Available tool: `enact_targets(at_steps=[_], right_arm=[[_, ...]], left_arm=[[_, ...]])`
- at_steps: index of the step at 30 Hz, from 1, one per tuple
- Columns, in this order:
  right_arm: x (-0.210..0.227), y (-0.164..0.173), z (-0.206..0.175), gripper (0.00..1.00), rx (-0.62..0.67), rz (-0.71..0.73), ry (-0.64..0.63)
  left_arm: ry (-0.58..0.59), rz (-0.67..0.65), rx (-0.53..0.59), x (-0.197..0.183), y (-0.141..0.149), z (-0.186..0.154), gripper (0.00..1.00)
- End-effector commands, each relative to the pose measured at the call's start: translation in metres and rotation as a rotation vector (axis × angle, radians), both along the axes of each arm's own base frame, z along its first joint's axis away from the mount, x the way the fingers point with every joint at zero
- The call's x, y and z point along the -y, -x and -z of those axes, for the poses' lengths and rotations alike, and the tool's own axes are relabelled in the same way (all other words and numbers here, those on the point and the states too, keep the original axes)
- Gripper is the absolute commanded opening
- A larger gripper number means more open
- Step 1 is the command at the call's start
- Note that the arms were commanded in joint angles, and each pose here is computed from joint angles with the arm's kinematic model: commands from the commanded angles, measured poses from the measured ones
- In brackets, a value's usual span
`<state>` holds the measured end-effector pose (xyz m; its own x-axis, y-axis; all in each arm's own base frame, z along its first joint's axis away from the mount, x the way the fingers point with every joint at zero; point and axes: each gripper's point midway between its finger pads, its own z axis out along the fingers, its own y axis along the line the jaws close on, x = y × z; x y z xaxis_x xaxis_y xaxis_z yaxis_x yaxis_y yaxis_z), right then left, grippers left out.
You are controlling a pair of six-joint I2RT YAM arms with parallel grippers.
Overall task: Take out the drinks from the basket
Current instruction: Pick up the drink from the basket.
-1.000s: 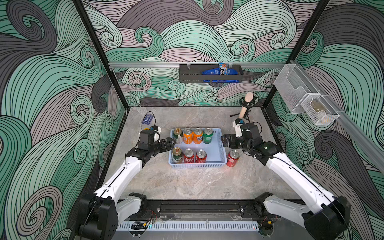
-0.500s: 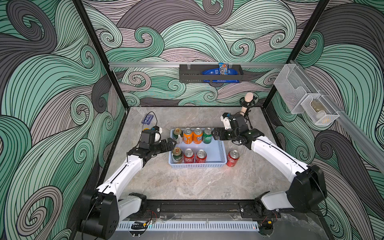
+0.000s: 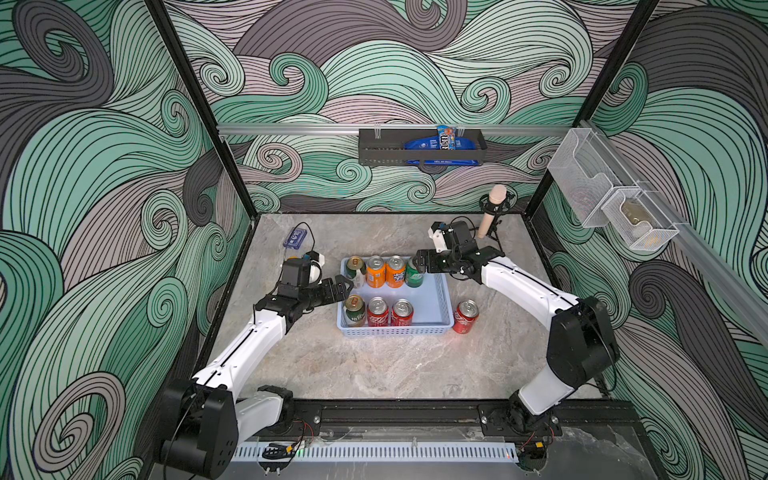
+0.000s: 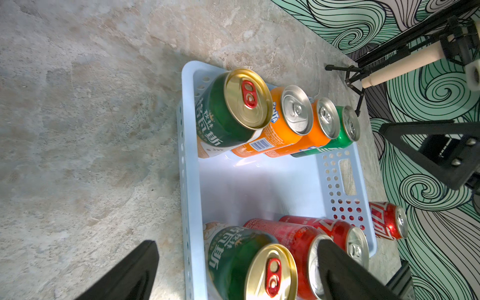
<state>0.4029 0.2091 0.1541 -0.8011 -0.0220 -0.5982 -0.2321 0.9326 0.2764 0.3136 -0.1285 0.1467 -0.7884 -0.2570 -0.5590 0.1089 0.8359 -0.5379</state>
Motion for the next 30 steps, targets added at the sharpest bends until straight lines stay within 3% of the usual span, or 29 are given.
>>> enact_targets(at_steps=[1, 10, 30], right_arm=[[-0.005, -0.009, 0.004, 0.9, 0.015, -0.008, 0.029], [-0.013, -0.019, 0.023, 0.9, -0.008, -0.008, 0.067], [-0.017, -0.023, 0.063, 0.88, -0.053, 0.011, 0.159]], left_arm=[[0.028, 0.023, 0.049, 0.007, -0.007, -0.019, 0.98], [-0.025, 0.02, 0.049, 0.0, -0.004, -0.017, 0.98], [-0.014, 0.021, 0.044, 0.002, -0.005, -0.016, 0.98]])
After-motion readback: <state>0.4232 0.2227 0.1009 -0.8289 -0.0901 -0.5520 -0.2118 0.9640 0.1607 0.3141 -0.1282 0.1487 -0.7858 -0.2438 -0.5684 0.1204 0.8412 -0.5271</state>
